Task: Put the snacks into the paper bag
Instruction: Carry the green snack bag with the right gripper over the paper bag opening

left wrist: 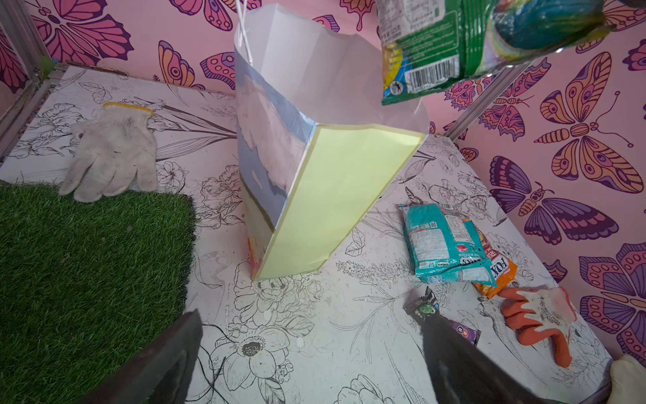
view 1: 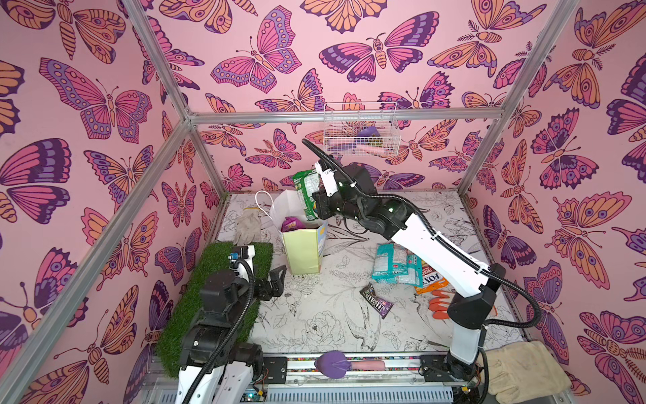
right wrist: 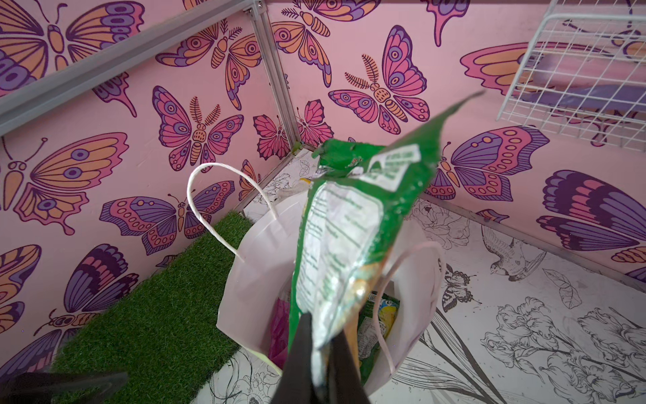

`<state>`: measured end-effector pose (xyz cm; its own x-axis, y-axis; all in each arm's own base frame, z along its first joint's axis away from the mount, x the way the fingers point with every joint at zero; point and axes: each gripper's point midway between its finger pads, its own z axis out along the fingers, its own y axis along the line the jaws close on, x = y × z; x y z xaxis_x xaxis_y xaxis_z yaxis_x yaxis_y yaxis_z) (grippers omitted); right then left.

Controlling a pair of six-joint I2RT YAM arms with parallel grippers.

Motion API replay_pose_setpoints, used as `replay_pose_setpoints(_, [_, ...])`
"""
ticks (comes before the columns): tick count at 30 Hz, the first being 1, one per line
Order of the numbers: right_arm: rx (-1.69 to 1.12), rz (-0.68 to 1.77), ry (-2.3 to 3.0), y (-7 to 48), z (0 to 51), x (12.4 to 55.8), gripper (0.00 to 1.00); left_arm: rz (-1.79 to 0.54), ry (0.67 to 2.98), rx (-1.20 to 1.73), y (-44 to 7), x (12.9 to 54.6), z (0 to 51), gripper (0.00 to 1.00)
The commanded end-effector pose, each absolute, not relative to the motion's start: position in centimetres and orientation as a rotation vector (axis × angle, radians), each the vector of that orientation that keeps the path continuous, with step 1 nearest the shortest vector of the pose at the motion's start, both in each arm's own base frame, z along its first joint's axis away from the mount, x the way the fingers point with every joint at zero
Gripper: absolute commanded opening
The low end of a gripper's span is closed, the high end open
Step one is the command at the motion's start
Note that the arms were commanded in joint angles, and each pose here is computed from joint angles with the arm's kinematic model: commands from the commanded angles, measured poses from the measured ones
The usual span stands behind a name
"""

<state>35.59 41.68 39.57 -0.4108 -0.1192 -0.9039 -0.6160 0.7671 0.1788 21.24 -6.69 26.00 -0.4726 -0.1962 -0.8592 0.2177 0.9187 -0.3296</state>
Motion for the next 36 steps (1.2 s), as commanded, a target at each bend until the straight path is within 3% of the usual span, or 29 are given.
replay_pose_setpoints(1, [-0.576, 0.581, 1.909, 41.8, 41.0, 35.5, 0.0, -0.479, 2.029, 0.03, -6.8, 21.0, 25.1, 1.0])
replay_pose_setpoints(36, [-0.679, 0.397, 1.983, 43.7, 36.4, 36.6, 0.0, -0.48, 2.027, 0.031, -6.8, 21.0, 25.2, 1.0])
